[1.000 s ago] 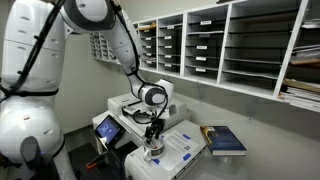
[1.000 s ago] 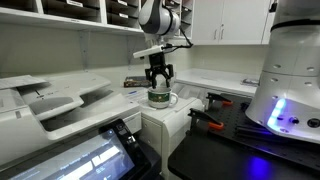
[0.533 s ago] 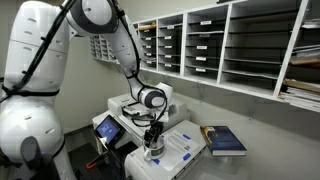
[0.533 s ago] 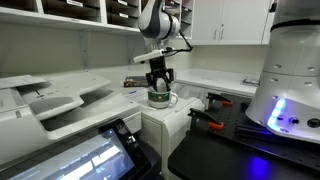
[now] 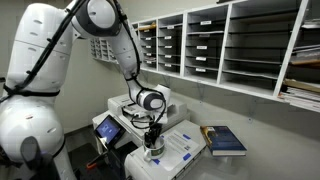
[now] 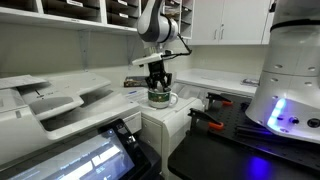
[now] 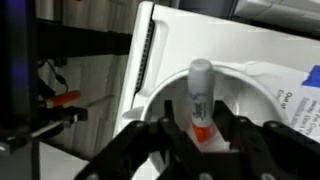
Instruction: Remove the marker from the mug and put it on the copier
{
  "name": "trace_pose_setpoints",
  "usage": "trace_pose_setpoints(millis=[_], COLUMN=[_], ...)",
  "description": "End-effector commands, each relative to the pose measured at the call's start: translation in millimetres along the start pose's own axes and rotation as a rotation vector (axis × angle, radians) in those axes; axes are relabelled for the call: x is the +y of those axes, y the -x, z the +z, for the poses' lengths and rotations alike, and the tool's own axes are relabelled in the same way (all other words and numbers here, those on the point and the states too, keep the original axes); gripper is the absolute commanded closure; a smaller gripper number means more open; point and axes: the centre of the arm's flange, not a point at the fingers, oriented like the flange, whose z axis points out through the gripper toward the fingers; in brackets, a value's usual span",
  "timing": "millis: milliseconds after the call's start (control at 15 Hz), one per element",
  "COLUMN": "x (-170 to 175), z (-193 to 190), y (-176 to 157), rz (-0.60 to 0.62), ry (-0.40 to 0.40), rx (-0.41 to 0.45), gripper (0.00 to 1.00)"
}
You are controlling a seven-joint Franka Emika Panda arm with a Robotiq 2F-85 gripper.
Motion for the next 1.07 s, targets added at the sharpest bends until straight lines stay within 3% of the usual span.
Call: trace_pose_setpoints(millis=[0, 133, 400, 667, 1000], x=[-4, -6, -1, 6, 21], z=[4, 3, -16, -67, -132], y=[-1, 0, 3, 7, 14], rz=[-0.015, -0.021, -0.068, -0.131, -0.163], ry=[-0.014, -0.027, -0.050, -0.111, -0.100], rx=[0.019, 0.031, -0.019, -0.085, -0.067], gripper=[0.80, 0.97, 0.94, 0.94, 0.94])
